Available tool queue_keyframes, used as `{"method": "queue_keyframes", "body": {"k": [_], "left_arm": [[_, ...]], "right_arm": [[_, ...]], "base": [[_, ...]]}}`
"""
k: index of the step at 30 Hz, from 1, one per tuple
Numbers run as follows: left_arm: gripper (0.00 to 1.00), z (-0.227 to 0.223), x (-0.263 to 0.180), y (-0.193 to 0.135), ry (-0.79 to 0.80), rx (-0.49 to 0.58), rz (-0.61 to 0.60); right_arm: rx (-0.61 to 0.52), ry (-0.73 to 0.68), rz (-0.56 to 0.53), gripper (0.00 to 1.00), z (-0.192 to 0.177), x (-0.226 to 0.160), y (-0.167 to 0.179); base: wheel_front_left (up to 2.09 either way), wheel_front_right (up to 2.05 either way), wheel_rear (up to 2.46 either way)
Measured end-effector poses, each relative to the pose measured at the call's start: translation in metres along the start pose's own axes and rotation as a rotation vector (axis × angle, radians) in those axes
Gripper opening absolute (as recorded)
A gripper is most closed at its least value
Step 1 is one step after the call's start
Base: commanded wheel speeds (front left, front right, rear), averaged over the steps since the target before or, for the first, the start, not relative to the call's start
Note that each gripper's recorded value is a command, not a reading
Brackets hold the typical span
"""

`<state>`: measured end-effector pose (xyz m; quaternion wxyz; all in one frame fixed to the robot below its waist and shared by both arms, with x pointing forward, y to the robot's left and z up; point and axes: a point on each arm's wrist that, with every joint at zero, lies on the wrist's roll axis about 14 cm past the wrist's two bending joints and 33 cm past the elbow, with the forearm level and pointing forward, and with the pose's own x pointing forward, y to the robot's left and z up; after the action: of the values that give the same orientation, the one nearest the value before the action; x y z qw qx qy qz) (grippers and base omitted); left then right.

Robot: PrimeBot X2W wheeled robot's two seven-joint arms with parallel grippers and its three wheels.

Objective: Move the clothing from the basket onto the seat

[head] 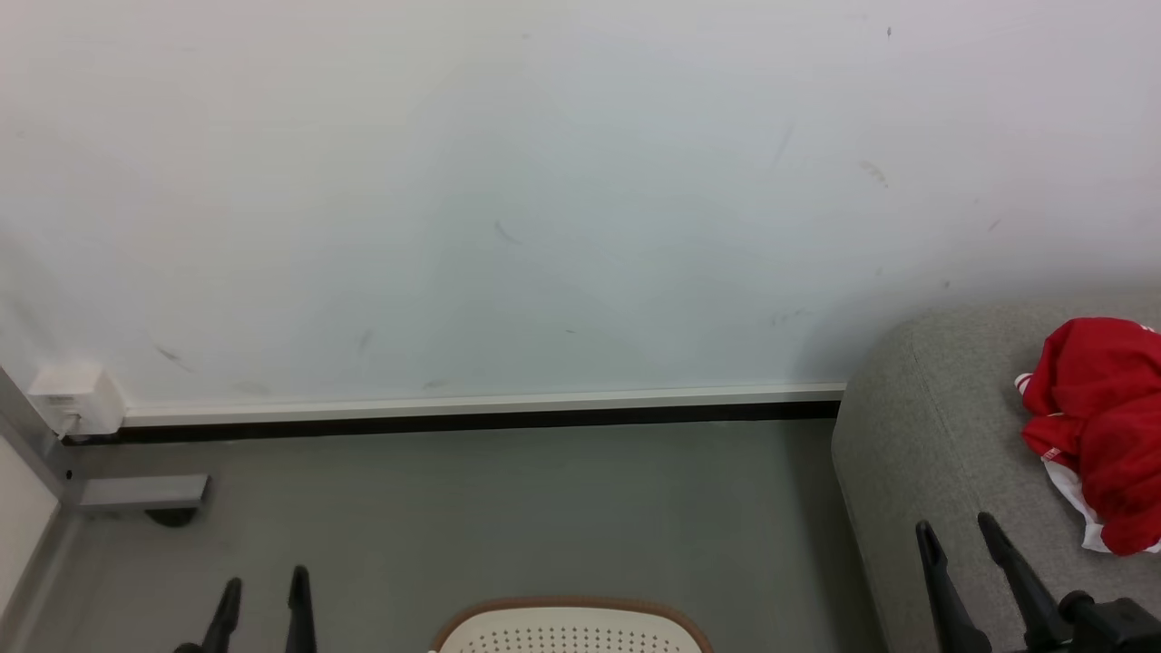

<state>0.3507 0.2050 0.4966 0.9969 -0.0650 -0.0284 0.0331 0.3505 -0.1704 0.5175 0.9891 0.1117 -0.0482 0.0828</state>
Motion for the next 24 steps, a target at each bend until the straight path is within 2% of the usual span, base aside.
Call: {"method": "queue_keyframes", "body": {"k": [1, 7, 24], "left_arm": [[0.00, -0.002, -0.001, 0.000, 0.006, -0.002, 0.001], [0.00, -0.026, -0.011, 0.002, 0.091, -0.039, 0.023], [0.00, -0.027, -0.003, 0.006, 0.122, -0.348, 0.079]], "right_arm": [[0.002, 0.005, -0.001, 0.00, -0.002, -0.001, 0.000], [0.051, 0.081, -0.027, 0.00, -0.026, -0.012, -0.001], [0.325, 0.083, -0.131, 0.00, -0.025, -0.006, -0.017]], "base": [[0.00, 0.00, 0.00], [0.00, 0.00, 0.00], [0.00, 0.00, 0.00]]}}
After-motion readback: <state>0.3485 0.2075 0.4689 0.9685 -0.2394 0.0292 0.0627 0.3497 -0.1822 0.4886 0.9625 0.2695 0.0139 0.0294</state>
